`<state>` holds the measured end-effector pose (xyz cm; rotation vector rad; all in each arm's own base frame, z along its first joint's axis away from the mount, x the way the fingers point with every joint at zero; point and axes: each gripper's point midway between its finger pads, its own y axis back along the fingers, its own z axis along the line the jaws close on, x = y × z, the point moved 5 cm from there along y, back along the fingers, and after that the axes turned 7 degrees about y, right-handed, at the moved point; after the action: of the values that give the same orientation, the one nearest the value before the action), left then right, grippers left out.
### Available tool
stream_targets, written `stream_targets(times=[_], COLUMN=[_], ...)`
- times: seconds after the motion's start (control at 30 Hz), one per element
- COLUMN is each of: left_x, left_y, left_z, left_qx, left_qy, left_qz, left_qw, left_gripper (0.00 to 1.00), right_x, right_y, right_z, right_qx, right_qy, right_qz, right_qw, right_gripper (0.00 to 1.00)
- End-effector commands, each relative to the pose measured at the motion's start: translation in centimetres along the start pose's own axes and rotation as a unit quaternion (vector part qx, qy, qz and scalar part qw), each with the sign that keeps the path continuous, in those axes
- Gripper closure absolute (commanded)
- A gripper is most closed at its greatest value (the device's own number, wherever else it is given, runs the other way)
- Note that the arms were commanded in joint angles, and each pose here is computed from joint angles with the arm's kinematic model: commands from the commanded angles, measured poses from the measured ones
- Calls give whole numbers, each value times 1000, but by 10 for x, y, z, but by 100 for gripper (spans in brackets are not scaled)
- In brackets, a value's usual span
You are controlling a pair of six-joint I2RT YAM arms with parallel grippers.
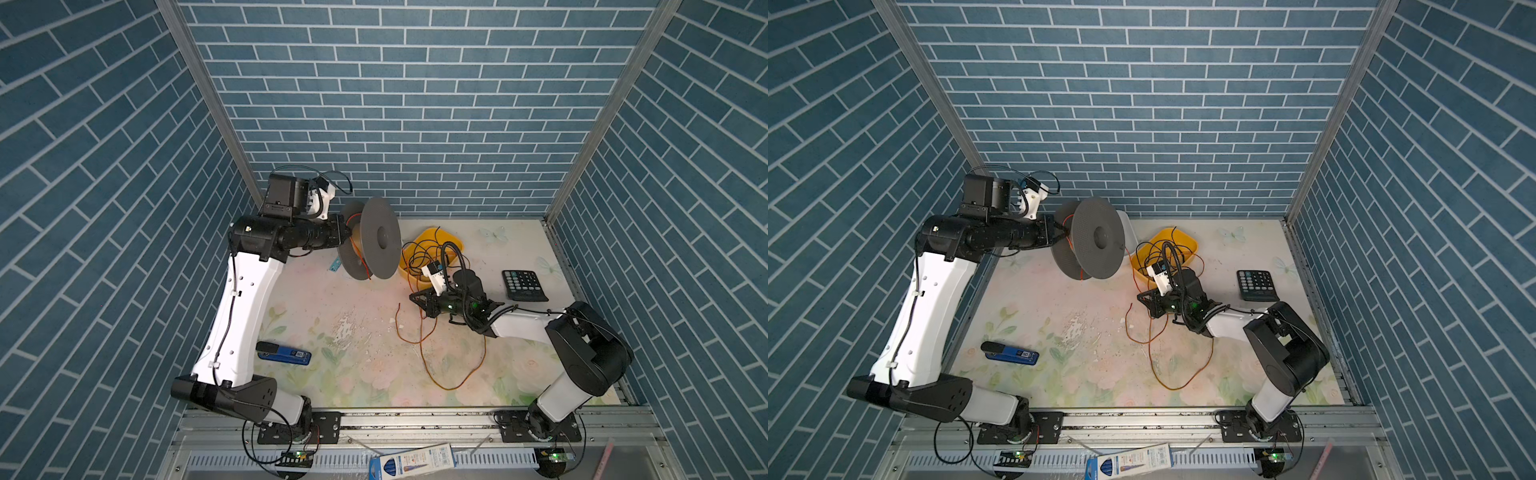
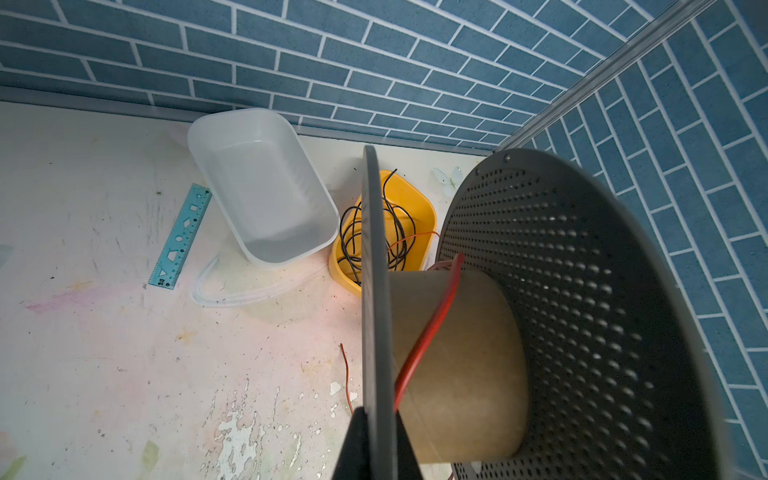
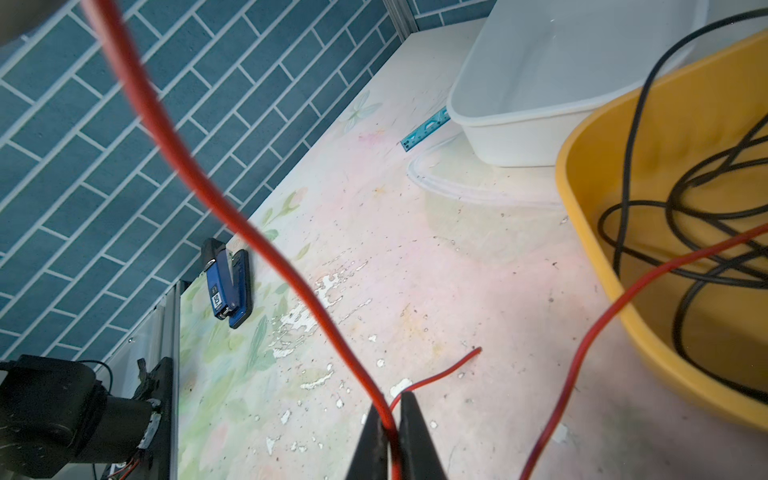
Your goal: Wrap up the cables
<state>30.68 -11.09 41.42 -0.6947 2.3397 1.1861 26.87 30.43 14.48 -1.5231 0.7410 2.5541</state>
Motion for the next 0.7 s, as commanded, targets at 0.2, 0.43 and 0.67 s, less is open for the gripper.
stream_targets(times=[0.2,0.43,0.67], left_x=[-22,-33,-40], left_y=[5,0,-9], left_z=[5,21,41], left_qx=[-24,-74,-128], left_qy=[17,46,68], left_qz=[-63,-105,-146], left_qw=[998,991,979], left_gripper=[100,100,100], right_x=[-6,-13,-16], right_y=[-6,-9,-21], right_z=[28,59,93], right_qx=[27,49,49], right_qy=[77,149,200], right_qz=[14,40,64], right_qw=[997,987,976], right_gripper=[100,100,100])
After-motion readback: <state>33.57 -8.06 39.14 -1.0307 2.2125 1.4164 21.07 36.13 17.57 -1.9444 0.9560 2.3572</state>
